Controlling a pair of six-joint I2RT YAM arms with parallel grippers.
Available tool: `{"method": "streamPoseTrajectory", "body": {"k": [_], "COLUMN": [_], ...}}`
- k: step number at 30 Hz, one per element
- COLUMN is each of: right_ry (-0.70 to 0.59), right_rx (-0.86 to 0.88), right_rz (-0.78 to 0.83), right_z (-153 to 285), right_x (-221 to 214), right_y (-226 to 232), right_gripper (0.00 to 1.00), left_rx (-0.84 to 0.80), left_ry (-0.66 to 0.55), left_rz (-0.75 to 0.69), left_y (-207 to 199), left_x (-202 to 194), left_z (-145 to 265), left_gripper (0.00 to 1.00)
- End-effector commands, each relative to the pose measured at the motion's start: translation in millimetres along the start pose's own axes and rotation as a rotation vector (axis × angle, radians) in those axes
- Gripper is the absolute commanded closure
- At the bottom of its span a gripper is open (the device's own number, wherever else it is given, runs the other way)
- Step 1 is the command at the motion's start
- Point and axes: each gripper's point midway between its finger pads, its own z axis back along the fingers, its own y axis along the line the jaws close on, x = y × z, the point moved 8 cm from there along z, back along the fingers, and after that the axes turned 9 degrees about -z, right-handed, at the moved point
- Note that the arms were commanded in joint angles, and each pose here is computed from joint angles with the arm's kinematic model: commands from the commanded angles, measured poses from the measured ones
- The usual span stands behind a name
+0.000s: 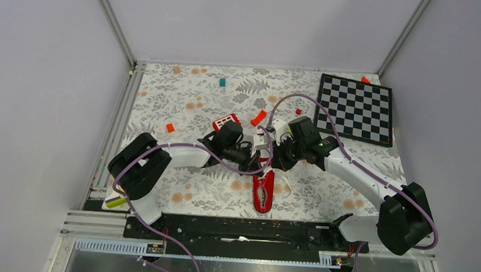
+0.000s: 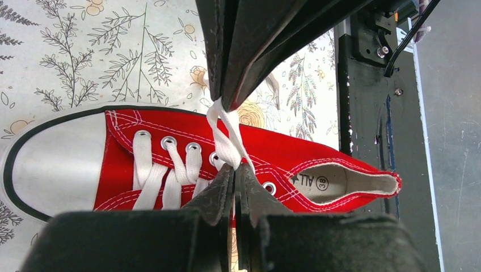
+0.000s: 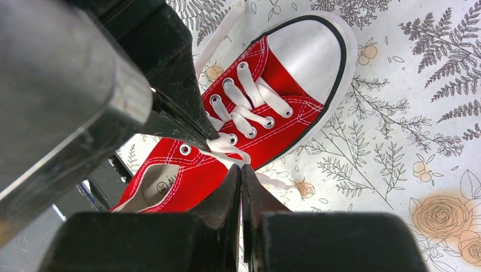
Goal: Tie the shoes
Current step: Wrap the shoelace around the shoelace.
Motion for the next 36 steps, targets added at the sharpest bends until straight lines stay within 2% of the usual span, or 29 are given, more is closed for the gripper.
{"method": "streamPoseTrajectory", "body": {"k": [1, 9, 15, 27, 36], "right_ry": [-0.161, -0.17, -0.226, -0.359, -0.4], "right_rx": [-0.035, -0.086, -0.1, -0.047, -0.058], "right_rz": [0.08, 0.158, 0.215, 0.229, 0.231], "right_z": [8, 4, 6, -3, -7], "right_x": [40, 43, 39, 39, 36], "right_y": [0, -9, -11, -8, -11], "right_gripper": [0.98, 0.99, 0.99, 0.99, 0.97], "left_rx": [-0.09, -0.105, -0.108, -0.115, -0.122], "left_ry": [0.033, 0.029, 0.031, 0.032, 0.025], "left_rz": [0.038, 0.047, 0.052, 0.06, 0.055], "left_y": [-14, -15, -15, -15, -16], "left_x": [-13, -13, -13, -13, -12], "left_z": [3, 3, 2, 2, 2], "left_gripper": [1.0, 1.0, 1.0, 1.0, 1.0]}}
